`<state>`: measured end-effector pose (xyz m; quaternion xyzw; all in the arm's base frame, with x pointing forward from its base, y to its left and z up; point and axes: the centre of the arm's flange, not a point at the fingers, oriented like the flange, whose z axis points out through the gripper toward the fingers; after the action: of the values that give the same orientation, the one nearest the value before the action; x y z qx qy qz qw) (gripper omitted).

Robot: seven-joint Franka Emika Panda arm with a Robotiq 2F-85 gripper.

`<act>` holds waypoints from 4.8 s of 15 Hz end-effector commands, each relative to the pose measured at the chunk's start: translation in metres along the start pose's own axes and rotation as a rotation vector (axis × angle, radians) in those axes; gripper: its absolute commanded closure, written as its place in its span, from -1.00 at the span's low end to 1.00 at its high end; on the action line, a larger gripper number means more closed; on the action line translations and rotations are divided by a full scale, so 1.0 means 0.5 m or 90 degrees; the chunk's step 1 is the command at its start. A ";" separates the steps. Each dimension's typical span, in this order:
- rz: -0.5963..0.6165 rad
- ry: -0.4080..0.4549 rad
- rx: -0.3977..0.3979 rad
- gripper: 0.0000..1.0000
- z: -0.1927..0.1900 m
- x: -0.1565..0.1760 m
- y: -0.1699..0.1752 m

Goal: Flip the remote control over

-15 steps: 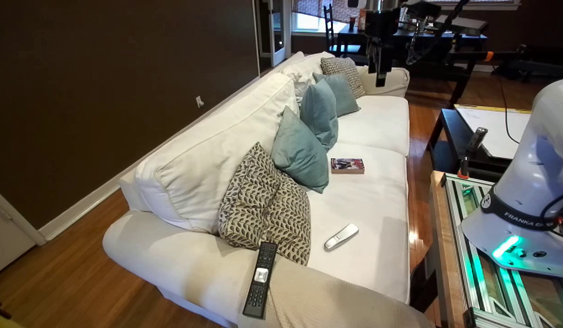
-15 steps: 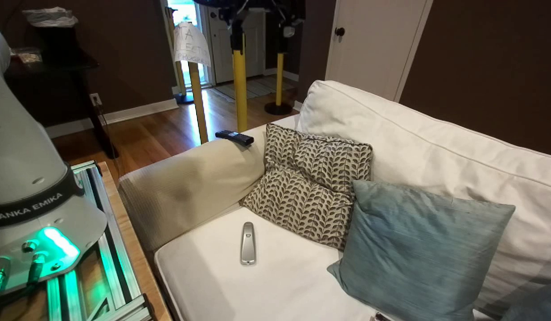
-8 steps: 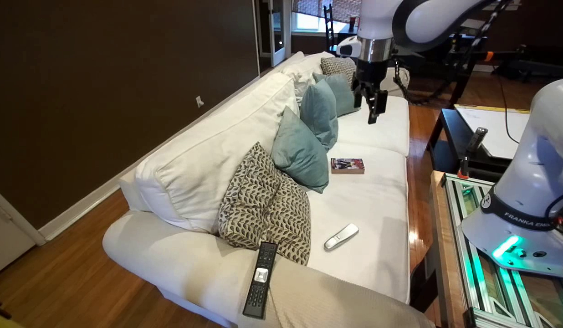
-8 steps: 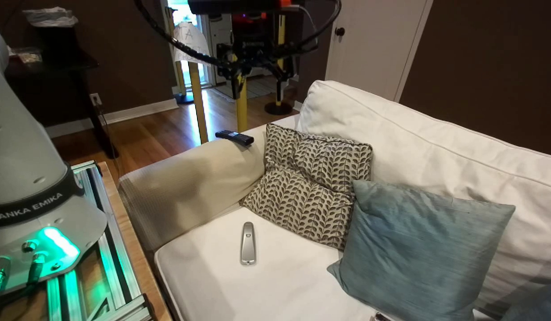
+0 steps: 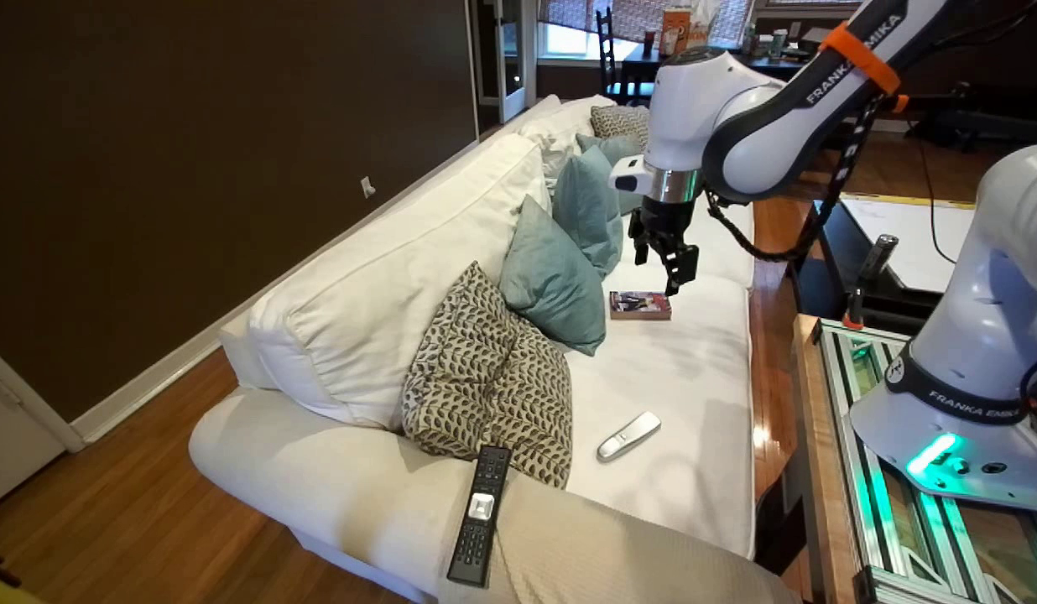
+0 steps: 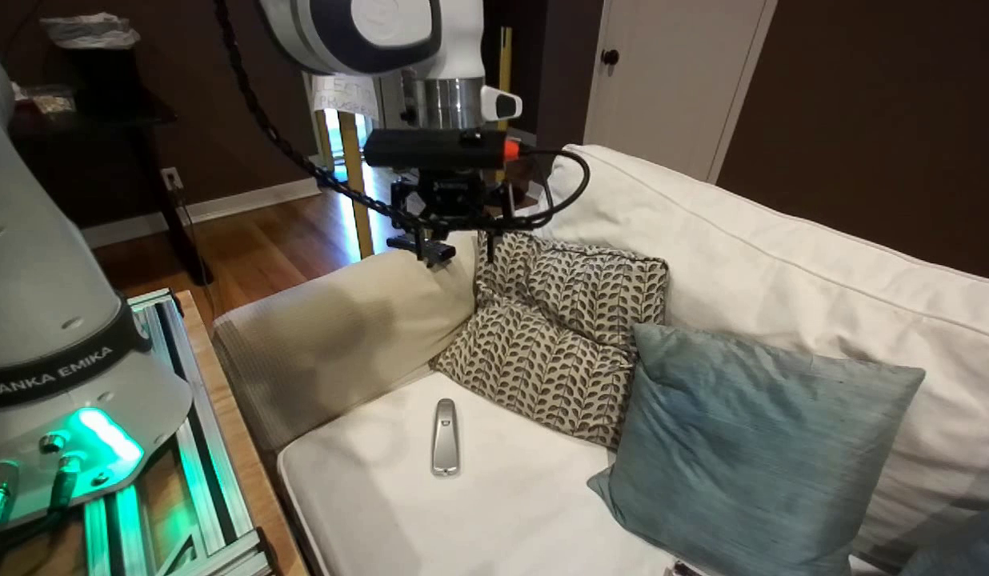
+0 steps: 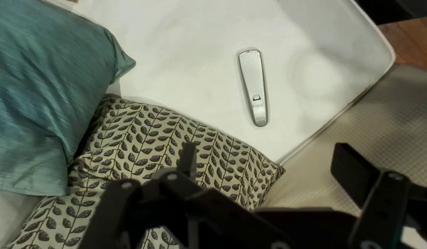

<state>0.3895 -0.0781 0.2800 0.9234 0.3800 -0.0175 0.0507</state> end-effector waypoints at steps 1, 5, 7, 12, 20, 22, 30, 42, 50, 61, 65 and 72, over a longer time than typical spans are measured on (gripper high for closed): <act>-0.002 -0.005 0.005 -1.00 0.016 0.001 0.001; -0.003 0.000 -0.002 -1.00 0.005 0.005 0.005; -0.002 0.002 -0.004 -1.00 0.002 0.005 0.005; -0.017 -0.009 0.006 -1.00 0.042 -0.005 0.015; -0.117 -0.009 0.025 -1.00 0.199 0.030 -0.041; -0.138 -0.009 0.020 -1.00 0.244 0.061 -0.053; -0.206 -0.031 0.079 -1.00 0.406 0.182 -0.106; -0.207 -0.035 0.111 -1.00 0.494 0.203 -0.127; -0.146 -0.004 0.067 -1.00 0.641 0.196 -0.166; -0.103 0.007 0.048 -0.92 0.756 0.231 -0.114; -0.103 0.008 0.046 -0.46 0.786 0.254 -0.109; -0.092 0.003 0.041 0.50 0.754 0.238 -0.117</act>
<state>0.4406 0.0066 -0.1161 0.8921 0.4509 -0.0234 0.0182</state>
